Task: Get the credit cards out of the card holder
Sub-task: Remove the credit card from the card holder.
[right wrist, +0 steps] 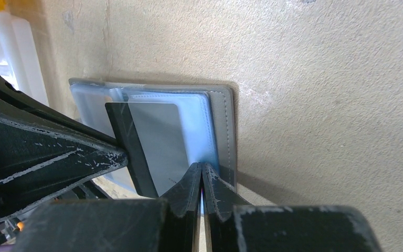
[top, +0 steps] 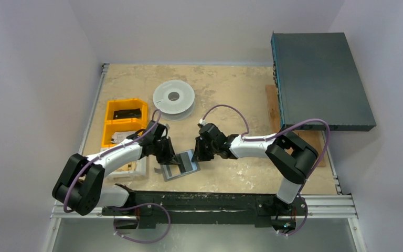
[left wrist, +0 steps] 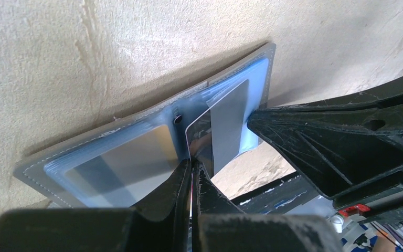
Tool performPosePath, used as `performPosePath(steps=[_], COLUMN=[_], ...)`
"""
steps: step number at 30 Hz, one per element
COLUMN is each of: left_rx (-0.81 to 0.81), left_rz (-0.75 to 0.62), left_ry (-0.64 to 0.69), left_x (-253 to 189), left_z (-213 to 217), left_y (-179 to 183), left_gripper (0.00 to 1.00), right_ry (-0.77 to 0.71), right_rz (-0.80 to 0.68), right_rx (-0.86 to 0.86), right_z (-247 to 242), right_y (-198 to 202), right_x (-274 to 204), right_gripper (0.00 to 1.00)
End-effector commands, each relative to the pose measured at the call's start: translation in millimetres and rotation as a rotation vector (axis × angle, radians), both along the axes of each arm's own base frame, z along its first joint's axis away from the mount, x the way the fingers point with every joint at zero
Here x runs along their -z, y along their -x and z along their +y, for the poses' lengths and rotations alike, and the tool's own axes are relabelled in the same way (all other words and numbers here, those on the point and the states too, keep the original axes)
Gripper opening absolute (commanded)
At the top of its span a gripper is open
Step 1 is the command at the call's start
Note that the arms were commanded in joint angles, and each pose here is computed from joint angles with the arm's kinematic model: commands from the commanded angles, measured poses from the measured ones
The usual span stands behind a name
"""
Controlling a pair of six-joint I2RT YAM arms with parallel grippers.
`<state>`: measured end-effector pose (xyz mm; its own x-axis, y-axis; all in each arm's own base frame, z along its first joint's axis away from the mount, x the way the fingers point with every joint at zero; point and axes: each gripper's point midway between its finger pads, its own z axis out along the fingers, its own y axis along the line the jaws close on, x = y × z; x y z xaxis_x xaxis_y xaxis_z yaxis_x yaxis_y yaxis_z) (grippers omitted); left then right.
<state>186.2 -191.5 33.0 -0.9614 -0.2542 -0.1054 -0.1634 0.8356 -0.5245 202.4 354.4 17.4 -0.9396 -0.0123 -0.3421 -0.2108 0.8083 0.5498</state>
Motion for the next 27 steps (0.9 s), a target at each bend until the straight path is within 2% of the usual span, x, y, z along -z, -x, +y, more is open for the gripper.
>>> performPosePath(steps=[1, 18, 23, 27], left_rx=[0.017, -0.023, -0.011, 0.000], left_rz=[-0.003, -0.041, -0.062, -0.084], left_ry=[-0.021, -0.058, -0.052, -0.036], left_x=[1.6, -17.3, -25.3, -35.7], left_z=[8.5, 30.9, 32.1, 30.8], left_y=[6.2, 10.0, 12.3, 12.7], left_gripper=[0.00, 0.00, 0.00, 0.00], right_ry=[0.249, 0.221, 0.181, 0.105], right_rz=[0.089, 0.059, 0.013, -0.049], right_rx=[0.024, 0.015, 0.001, -0.019], right_z=[-53.9, -46.5, -36.0, -18.3], right_y=[23.4, 17.1, 8.2, -3.5], right_x=[58.1, 43.3, 20.3, -13.6], right_gripper=[0.02, 0.02, 0.02, 0.08])
